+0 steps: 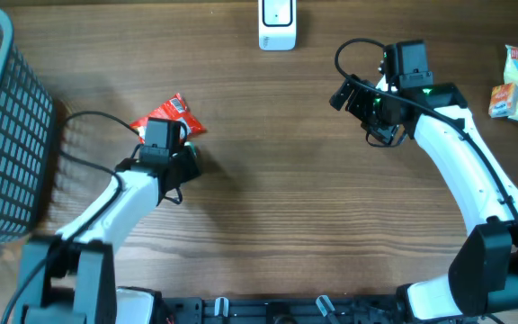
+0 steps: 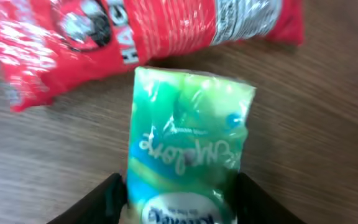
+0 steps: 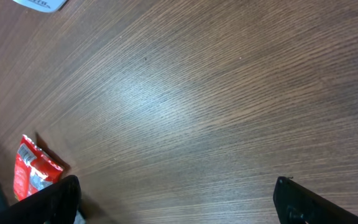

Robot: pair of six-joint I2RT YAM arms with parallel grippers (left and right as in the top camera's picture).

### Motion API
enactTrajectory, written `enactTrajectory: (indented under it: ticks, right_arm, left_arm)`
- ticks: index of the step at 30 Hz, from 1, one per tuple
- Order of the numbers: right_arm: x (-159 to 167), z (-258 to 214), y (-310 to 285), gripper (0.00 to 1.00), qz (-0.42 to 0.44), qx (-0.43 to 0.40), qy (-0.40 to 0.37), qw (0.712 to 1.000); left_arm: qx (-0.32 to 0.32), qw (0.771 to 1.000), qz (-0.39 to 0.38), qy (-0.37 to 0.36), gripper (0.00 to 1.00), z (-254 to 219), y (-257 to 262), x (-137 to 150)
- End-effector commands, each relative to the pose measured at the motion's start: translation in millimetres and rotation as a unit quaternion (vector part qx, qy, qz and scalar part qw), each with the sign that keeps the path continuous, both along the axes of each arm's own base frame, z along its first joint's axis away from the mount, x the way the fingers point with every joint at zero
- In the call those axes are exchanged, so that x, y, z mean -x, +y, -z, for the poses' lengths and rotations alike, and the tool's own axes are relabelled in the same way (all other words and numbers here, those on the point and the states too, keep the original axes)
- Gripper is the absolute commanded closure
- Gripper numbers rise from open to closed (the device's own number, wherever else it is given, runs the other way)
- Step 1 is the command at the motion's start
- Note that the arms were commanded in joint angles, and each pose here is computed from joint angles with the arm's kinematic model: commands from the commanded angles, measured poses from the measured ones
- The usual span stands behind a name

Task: Scan the item barcode

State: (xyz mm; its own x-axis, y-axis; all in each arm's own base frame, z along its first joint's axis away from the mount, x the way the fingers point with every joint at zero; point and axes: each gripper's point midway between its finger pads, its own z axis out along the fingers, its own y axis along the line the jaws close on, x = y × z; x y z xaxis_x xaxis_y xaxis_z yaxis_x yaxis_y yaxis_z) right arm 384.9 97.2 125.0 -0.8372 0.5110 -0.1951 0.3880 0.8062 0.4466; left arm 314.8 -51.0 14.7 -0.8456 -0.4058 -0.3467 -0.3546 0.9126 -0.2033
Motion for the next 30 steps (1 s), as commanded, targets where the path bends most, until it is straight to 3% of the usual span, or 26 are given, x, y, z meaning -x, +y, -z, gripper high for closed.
enactTrajectory:
  ticks: [1, 4, 6, 11, 14, 18, 19, 20, 21, 22, 23, 25, 30]
  right_arm:
    - [3, 7, 1, 0.0, -0.001, 0.0, 0.015, 1.0]
    - [5, 8, 1, 0.0, -0.017, 0.007, 0.014, 1.0]
    - [5, 9, 1, 0.0, -0.036, 0.015, 0.009, 0.999]
    - [6, 11, 1, 0.03, -0.045, 0.019, 0.011, 0.999]
    - [7, 12, 1, 0.03, -0.045, 0.019, 0.013, 0.999]
    - [4, 10, 2, 0.0, -0.044, 0.016, 0.006, 0.999]
    - [5, 10, 4, 0.0, -0.047, 0.01, 0.008, 0.999]
    - [7, 10, 4, 0.0, -0.048, 0.008, 0.012, 0.999]
    - [8, 11, 5, 0.0, -0.049, 0.007, 0.015, 0.999]
    - [10, 11, 6, 0.0, -0.051, 0.003, 0.019, 0.999]
    - [12, 12, 7, 0.0, -0.054, 0.0, 0.024, 0.998]
    - [17, 13, 10, 0.0, -0.058, -0.007, 0.034, 0.998]
    - [27, 22, 20, 0.0, -0.078, -0.003, 0.057, 0.995]
  left_arm:
    - [0.005, 1.0, 0.007, 0.017, 0.64, 15, -3, 3]
    - [0.011, 1.0, 0.009, 0.012, 0.87, 13, -5, 0]
    - [0.033, 0.999, 0.018, 0.011, 0.96, 10, -14, 1]
    - [0.152, 0.985, 0.086, 0.01, 0.96, -10, -59, 8]
    - [0.231, 0.959, 0.164, 0.016, 0.96, -25, -97, 24]
    - [0.249, 0.945, 0.208, 0.05, 0.96, -25, -125, 49]
    - [0.243, 0.943, 0.221, 0.054, 0.86, -24, -131, 54]
    - [0.236, 0.943, 0.228, 0.053, 0.67, -23, -135, 56]
    - [0.23, 0.943, 0.234, 0.05, 0.34, -23, -138, 56]
    - [0.226, 0.943, 0.242, 0.043, 0.27, -23, -142, 56]
    - [0.227, 0.941, 0.249, 0.034, 0.09, -26, -146, 53]
    - [0.232, 0.94, 0.251, 0.023, 0.0, -31, -150, 49]
    - [0.238, 0.937, 0.255, -0.025, 0.0, -65, -154, 26]
